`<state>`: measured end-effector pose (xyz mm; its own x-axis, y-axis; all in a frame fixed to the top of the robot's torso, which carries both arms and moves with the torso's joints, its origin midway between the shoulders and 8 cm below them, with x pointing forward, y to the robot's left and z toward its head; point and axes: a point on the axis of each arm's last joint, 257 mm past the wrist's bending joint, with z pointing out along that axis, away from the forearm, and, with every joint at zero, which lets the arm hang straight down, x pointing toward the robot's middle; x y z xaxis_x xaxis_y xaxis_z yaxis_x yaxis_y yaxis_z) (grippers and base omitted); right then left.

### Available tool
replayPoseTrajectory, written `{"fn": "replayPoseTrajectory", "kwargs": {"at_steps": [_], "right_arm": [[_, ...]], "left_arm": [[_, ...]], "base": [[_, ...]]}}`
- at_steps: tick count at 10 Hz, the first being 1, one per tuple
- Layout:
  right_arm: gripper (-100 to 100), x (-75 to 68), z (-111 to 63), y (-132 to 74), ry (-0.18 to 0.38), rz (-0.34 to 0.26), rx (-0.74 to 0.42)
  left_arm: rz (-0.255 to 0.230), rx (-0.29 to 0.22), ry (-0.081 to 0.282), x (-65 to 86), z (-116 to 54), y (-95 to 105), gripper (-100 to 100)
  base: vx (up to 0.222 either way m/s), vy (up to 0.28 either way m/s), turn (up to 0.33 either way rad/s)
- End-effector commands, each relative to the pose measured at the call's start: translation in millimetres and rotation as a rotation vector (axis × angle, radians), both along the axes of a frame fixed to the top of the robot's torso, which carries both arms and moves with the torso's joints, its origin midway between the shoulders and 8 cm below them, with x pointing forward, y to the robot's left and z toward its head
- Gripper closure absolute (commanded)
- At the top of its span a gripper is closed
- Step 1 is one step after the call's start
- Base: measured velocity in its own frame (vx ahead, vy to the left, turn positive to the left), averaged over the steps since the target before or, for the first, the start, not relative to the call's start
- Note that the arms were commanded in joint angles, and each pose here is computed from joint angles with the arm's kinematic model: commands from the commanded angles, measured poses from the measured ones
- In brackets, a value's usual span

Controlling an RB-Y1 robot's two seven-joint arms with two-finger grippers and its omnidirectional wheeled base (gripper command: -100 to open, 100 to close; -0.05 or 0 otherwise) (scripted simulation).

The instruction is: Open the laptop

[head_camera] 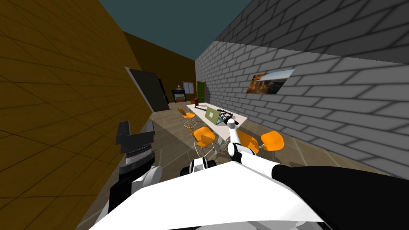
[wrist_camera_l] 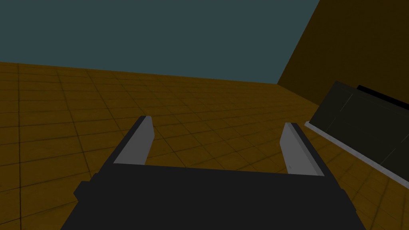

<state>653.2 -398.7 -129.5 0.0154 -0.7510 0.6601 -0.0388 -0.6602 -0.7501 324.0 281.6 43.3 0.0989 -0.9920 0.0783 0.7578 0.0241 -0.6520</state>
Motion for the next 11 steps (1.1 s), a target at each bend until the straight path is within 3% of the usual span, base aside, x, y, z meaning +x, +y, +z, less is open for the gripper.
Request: {"fn": "replayPoseTrajectory", "kwargs": {"at_steps": [1,6,11], "right_arm": [[100,3.9,-1.5,-2,0.021,0.009,0.054],[100,12.8,-1.7,-12,0.075,0.017,0.147],[100,10.0,-11.4,-15,0.11,0.026,0.227]], "left_arm": [[0.0,0.0,0.0,0.0,0.0,0.0,0],[0.0,0.0,0.0,0.0,0.0,0.0,0],[0.0,0.0,0.0,0.0,0.0,0.0,0]], "base": [[0.01,0.0,-0.021],[0.012,-0.001,-0.03],[0.027,-0.011,-0.018]]}}
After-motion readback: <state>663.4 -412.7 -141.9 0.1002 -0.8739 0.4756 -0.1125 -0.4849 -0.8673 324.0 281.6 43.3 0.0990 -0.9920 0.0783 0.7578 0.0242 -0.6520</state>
